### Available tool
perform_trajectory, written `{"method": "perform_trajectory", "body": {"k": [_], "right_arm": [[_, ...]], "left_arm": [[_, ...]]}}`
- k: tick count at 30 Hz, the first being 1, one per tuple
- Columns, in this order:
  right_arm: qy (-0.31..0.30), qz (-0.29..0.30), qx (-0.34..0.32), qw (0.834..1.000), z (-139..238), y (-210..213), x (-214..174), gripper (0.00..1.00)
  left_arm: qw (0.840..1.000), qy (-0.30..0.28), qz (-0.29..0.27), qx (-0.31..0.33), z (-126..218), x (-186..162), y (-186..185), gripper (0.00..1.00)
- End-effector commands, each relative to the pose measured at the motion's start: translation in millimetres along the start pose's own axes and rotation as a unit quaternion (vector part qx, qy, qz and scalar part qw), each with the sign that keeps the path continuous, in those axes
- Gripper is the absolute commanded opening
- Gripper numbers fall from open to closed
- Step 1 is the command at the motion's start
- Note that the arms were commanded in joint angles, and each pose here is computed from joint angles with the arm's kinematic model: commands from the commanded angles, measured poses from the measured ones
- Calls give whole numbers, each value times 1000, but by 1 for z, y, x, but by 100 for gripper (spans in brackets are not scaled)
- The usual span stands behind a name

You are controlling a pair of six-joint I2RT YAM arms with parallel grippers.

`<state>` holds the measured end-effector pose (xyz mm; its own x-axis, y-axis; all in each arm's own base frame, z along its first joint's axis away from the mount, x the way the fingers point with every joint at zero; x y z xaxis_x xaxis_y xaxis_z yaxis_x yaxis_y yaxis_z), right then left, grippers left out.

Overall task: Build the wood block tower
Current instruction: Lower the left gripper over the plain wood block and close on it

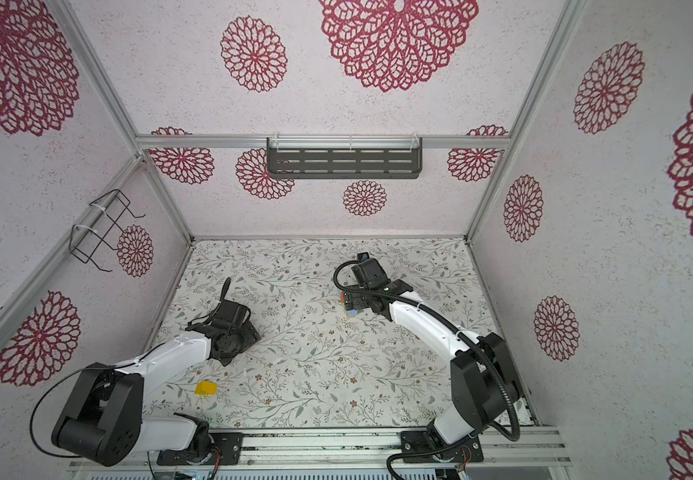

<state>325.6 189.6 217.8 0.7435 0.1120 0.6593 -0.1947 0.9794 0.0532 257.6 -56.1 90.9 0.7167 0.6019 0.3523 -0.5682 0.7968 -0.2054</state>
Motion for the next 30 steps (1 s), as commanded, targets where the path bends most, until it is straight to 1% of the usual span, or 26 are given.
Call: {"method": "perform_trajectory", "body": {"k": [1, 8, 18, 25, 30], "right_arm": [[-26, 2, 8, 1000, 11, -1, 11, 99], [-19, 3, 0, 1000, 4, -3, 8, 99], [-12, 1, -1, 1000, -4, -5, 6, 99], [-11, -1, -2, 1000, -6, -6, 7, 99], [-12, -3, -1, 1000, -6, -7, 7, 99]], "left_arm": [[1000, -12, 13, -16, -5, 12, -10, 86], [1000, -10, 7, -18, -16, 25, -22, 86], [1000, 2, -18, -16, -33, 40, -45, 85], [998, 12, -53, -6, -32, 40, -51, 80], [995, 17, -98, 13, -19, 32, -52, 75]]}}
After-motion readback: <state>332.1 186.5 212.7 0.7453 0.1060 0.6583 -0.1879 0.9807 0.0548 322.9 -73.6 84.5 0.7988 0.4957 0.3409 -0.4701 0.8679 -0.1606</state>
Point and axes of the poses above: each gripper's point midway between its finger pads, its own z axis back along the fingers, its own y axis along the line the jaws close on, x = y × z, the point moved 7 cm from there along z, back along the fingers, and after that the axes turned 3 degrees about -z, right-handed, at the moved point
